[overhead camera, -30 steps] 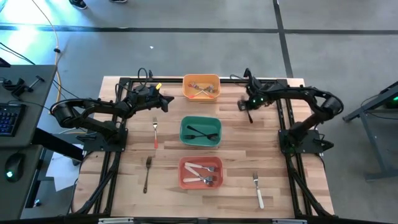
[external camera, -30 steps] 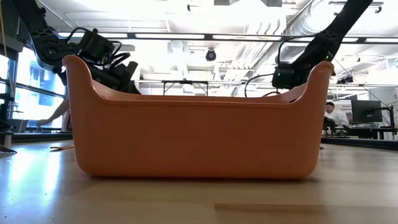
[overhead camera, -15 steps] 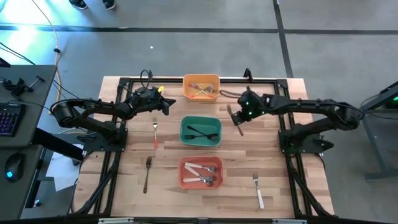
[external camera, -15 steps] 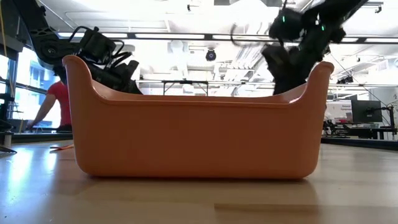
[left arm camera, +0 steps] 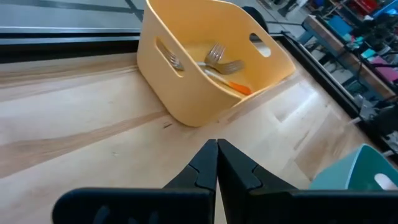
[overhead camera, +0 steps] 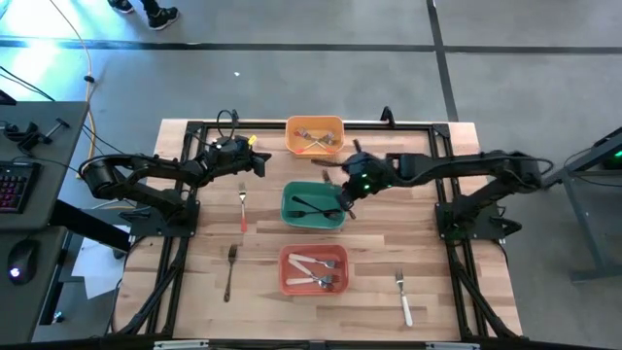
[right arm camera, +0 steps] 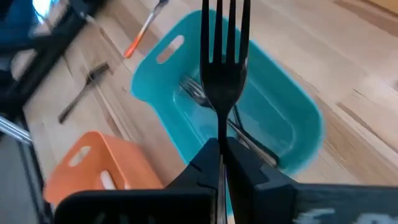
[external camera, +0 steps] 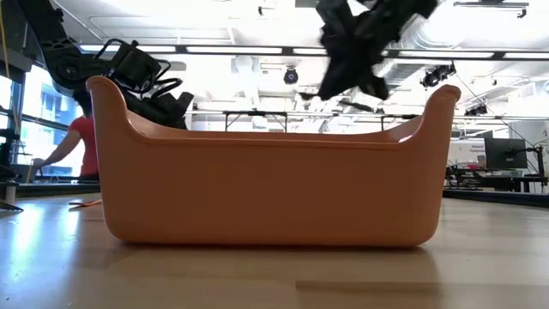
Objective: Sort silverware by color (type)
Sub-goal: Put the black fork into the green bin, then put the orange fork into the yellow bin
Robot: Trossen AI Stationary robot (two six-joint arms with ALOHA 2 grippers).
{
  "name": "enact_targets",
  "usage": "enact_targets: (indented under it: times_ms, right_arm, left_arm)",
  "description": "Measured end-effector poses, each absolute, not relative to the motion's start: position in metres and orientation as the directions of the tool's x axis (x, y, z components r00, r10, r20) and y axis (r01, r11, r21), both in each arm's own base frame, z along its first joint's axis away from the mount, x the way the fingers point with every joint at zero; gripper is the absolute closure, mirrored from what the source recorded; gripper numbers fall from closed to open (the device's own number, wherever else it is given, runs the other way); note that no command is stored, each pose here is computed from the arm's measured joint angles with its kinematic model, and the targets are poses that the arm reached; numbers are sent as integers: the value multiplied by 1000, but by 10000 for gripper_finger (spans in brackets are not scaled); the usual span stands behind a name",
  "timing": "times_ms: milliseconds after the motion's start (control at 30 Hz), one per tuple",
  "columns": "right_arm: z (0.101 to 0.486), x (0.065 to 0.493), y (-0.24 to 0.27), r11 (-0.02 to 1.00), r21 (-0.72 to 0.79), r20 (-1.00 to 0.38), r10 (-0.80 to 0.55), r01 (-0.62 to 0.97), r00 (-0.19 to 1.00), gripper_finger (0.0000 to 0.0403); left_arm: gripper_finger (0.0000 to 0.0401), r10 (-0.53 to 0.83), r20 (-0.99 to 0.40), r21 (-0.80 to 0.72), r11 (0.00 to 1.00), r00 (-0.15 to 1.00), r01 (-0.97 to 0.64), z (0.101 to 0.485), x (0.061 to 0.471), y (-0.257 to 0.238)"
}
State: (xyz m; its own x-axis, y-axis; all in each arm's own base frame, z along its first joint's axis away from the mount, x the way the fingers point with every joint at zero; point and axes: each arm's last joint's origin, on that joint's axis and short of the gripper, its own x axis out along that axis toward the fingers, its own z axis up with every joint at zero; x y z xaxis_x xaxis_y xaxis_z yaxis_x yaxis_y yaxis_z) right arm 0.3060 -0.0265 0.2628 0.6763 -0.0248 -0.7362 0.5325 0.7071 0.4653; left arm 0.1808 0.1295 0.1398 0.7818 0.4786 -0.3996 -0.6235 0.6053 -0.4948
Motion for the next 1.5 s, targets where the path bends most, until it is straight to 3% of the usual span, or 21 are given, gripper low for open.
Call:
enact_targets:
  times_ms: [400,600,833,1033,1200,1367,1433,1500]
  right_arm:
    - [208,385,-34,826,320,-817,-7,464,577,403]
    - [175,399,-34,854,281,-858,19,438,514,403]
    - [162,403,-36,863,250,-869,-1,440,495,398]
    - [174,409,-35,870,262,-861,15,417,509,348]
    - [211,421,-37,922,208,-847,2,327,531,319]
    - [252,428,-42,978,86,-763,-56,188,644,367]
    - [249,427,-50,982,91,-711,-53,166,701,393]
    - [239,422,-61,975,134,-655,-49,180,754,393]
  left_arm:
    - [401,478,-409,-473,618,778,-628,139,181,129]
    - [401,478,-409,-473,618,778,-628,139,181,129]
    - [401,488,-409,-469,613,771,-636,139,180,130]
    - [401,506,-412,-481,586,758,-653,139,180,130]
    - [401,507,-410,-490,579,758,-652,139,180,130]
    - [401,505,-409,-507,566,760,-650,139,180,130]
    - [401,505,-409,-501,571,760,-650,139,180,130]
    - [401,503,-408,-502,573,761,-648,139,181,129]
